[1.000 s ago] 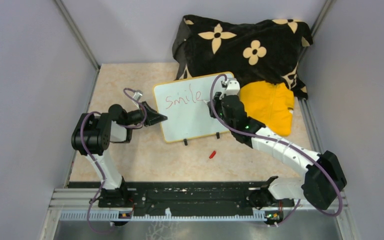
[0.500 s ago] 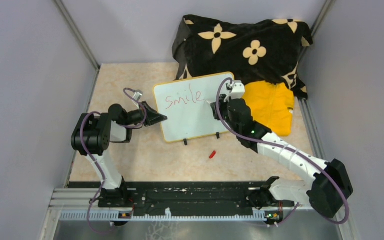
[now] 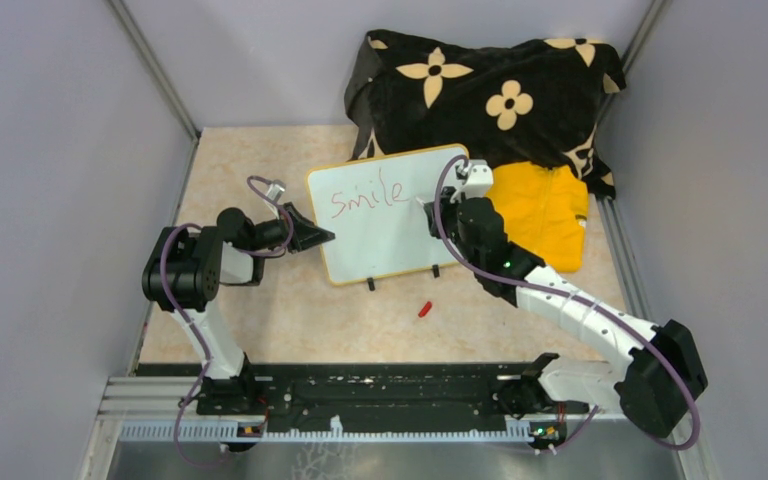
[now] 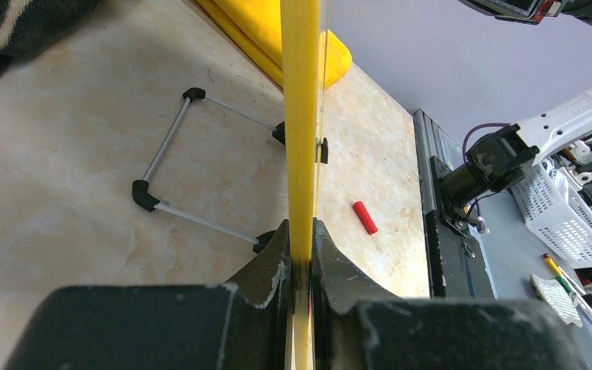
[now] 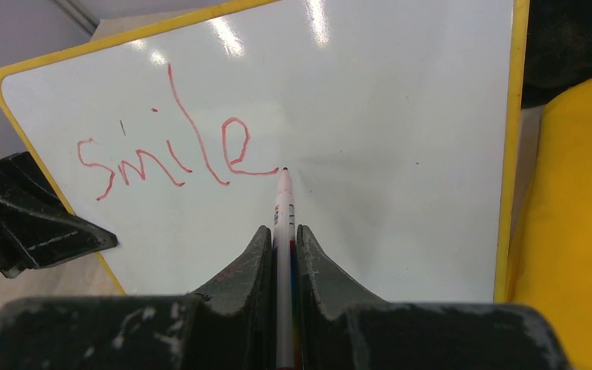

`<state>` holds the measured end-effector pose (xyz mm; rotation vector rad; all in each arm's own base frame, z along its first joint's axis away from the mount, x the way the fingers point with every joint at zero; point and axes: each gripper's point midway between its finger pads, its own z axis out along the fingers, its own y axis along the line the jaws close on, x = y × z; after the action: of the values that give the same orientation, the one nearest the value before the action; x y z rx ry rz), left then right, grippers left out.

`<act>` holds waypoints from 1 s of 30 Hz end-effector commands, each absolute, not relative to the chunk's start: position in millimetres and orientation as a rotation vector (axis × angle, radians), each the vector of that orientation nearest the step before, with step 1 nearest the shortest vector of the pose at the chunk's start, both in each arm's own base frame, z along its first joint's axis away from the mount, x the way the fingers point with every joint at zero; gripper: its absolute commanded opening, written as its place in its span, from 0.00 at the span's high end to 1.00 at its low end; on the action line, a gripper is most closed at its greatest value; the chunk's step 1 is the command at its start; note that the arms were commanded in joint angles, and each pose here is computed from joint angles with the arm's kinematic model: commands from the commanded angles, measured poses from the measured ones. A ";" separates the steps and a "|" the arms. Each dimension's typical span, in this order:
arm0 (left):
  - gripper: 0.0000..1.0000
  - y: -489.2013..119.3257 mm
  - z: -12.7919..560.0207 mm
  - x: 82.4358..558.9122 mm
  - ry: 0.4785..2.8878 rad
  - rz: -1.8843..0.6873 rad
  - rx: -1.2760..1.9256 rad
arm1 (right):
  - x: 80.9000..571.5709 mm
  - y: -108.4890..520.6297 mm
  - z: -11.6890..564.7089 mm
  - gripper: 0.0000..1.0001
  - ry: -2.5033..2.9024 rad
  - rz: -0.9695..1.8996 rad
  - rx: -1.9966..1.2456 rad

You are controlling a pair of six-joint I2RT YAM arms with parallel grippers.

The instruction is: Write a sentence on the whiteboard

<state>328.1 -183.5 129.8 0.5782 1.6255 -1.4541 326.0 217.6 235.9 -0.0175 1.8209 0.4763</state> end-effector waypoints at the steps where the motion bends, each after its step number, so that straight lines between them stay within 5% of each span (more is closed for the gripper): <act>1: 1.00 -184.4 125.2 330.9 1.623 -1.430 0.598 | 336.7 213.9 254.2 1.00 1.759 0.468 0.026; 30: 1.00 -184.5 125.9 331.2 1.624 -1.430 0.597 | 323.9 232.3 251.6 1.00 1.803 0.588 -0.029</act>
<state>328.3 -183.5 129.5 0.5752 1.6291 -1.4557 328.5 227.5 214.0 -0.0417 1.8829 0.4821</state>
